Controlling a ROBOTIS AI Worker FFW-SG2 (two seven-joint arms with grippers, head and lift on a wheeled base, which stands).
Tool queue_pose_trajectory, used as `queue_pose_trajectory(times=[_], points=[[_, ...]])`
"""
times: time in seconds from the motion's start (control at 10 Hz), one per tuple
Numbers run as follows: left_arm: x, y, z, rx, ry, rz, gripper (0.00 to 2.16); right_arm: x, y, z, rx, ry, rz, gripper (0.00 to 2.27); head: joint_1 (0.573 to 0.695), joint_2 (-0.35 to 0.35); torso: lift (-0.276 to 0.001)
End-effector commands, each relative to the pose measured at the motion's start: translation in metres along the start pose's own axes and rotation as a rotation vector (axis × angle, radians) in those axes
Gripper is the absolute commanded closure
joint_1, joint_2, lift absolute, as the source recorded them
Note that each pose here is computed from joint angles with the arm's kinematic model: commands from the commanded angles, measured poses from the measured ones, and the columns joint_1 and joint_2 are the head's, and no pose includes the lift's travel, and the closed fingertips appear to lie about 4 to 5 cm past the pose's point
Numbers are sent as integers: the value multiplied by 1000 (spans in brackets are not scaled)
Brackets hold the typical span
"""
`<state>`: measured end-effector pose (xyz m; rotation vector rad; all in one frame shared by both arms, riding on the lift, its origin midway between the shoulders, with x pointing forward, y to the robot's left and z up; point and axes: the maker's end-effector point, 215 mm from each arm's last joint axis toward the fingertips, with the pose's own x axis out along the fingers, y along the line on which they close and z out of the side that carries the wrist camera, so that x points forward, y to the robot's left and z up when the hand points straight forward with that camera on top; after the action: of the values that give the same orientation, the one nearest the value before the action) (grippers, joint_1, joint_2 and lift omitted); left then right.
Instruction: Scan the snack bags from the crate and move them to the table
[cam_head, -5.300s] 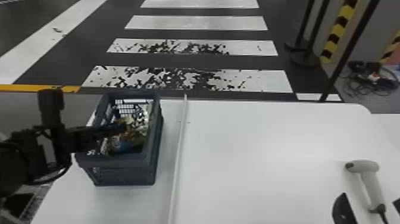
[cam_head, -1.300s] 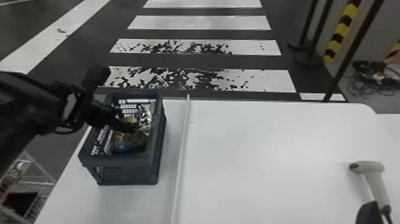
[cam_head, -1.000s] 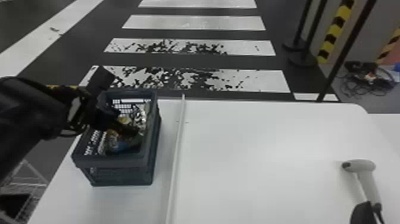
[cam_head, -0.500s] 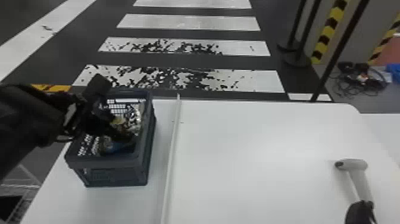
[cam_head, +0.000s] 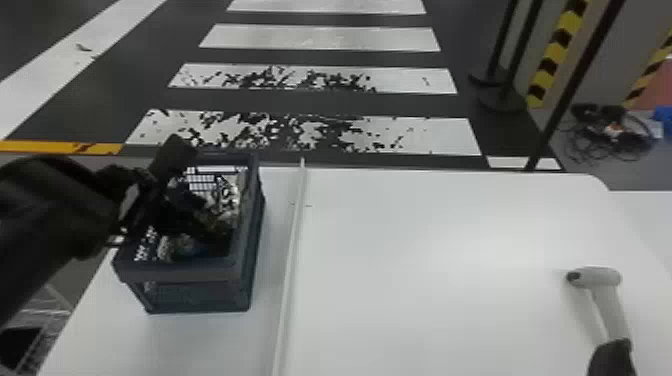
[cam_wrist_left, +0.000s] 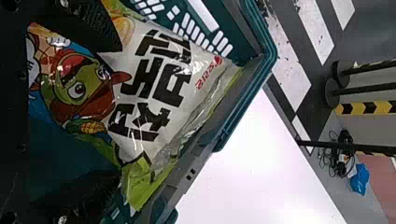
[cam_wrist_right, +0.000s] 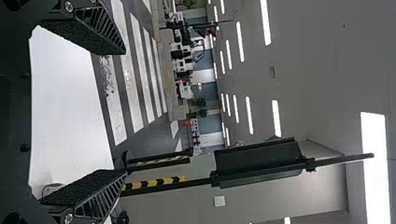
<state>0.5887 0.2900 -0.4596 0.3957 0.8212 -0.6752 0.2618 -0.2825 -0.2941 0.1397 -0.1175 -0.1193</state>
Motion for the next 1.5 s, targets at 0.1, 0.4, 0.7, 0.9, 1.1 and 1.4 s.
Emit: queue_pose_trajectory(times=[0.1, 0.4, 0.7, 0.9, 1.1, 1.4], points=[[15, -9, -4, 37, -19, -20, 431, -3, -5, -2, -8, -4, -5, 83, 695, 5, -95], [15, -14, 4, 61, -46, -16, 1679, -4, -12, 3, -2, -21, -17, 83, 695, -18, -95], [1, -12, 13, 59, -54, -6, 1767, -3, -17, 6, 17, -28, -31, 83, 695, -31, -95], [-17, -9, 10, 39, -51, 12, 1771, -3, -15, 9, 21, -32, -26, 83, 695, -35, -95], [-36, -3, -3, 23, -32, 43, 1771, -3, -11, 20, 27, -47, -20, 83, 695, -17, -95], [-61, -1, -23, 1, -24, 74, 1771, -2, -4, 34, 35, -59, -8, 83, 695, 24, -95]])
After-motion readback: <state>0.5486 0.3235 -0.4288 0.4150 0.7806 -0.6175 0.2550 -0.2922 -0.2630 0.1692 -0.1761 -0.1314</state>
